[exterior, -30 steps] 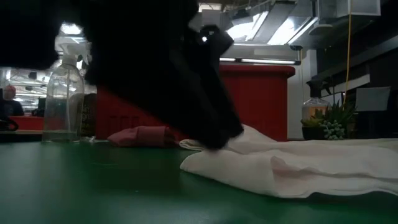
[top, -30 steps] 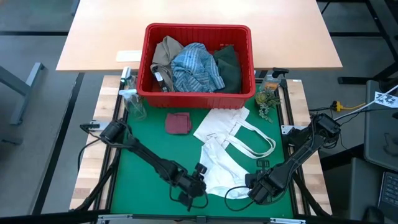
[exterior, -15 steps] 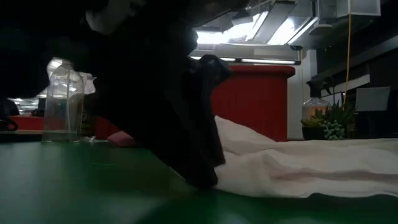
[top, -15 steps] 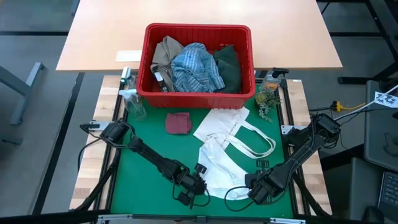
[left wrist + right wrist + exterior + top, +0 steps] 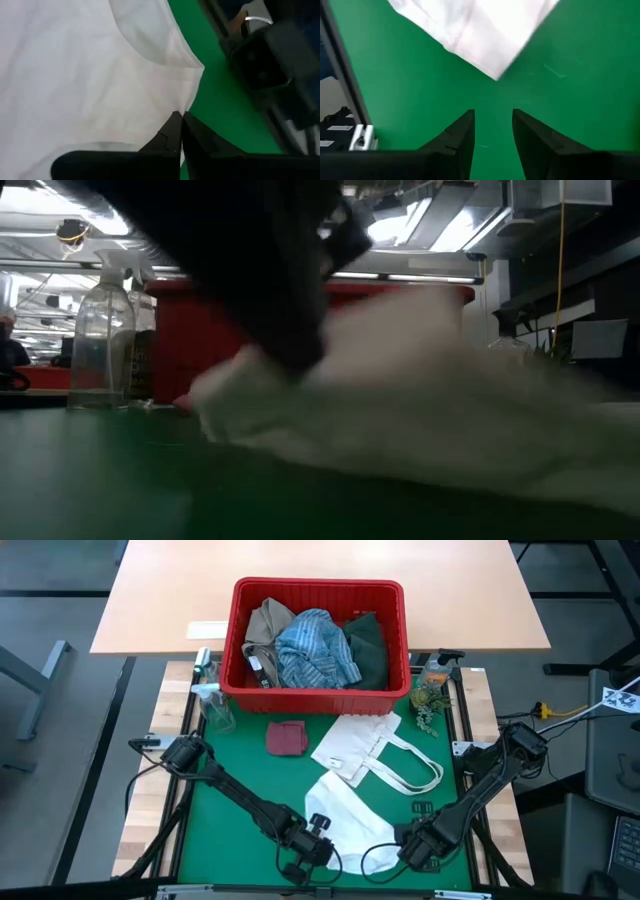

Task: Fold Laundry from Bin
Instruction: Fold the white underwear

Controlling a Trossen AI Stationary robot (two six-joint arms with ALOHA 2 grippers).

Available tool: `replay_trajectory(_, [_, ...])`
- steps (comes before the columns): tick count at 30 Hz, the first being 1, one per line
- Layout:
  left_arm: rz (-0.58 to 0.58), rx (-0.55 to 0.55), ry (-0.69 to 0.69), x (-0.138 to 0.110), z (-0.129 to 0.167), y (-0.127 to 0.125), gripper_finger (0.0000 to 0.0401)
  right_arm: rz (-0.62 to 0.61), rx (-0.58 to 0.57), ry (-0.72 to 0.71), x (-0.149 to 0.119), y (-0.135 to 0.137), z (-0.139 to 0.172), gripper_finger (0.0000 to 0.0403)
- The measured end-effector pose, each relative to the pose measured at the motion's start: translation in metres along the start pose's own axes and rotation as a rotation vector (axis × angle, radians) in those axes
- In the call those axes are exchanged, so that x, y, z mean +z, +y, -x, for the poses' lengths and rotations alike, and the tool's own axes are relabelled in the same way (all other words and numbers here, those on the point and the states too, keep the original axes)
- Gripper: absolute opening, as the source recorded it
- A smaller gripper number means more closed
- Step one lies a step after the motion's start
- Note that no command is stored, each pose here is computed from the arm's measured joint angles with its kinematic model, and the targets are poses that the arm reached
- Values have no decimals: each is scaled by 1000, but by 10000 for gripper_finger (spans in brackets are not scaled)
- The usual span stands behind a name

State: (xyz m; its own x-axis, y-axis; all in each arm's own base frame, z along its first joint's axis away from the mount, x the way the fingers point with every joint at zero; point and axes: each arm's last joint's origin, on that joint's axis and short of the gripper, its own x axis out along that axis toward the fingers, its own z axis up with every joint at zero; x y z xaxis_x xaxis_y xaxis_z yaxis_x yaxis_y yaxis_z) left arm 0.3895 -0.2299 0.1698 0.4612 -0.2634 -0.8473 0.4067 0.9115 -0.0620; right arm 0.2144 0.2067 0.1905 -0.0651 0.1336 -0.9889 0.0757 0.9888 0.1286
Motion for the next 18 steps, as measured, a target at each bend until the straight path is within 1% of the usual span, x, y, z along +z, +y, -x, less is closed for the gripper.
replay_trajectory(4, [9,16,-27,14,10,4,1,47,16,-15,2,4,6,131])
replay_trajectory(7, [28,37,-69,26,18,12,1,91,36,-35,5,8,12,131])
replay_trajectory(10, [53,57,-93,33,22,26,0,131,53,-56,7,12,19,131])
replay_trajectory(18, [120,110,-151,40,25,69,0,218,63,-84,10,16,25,131])
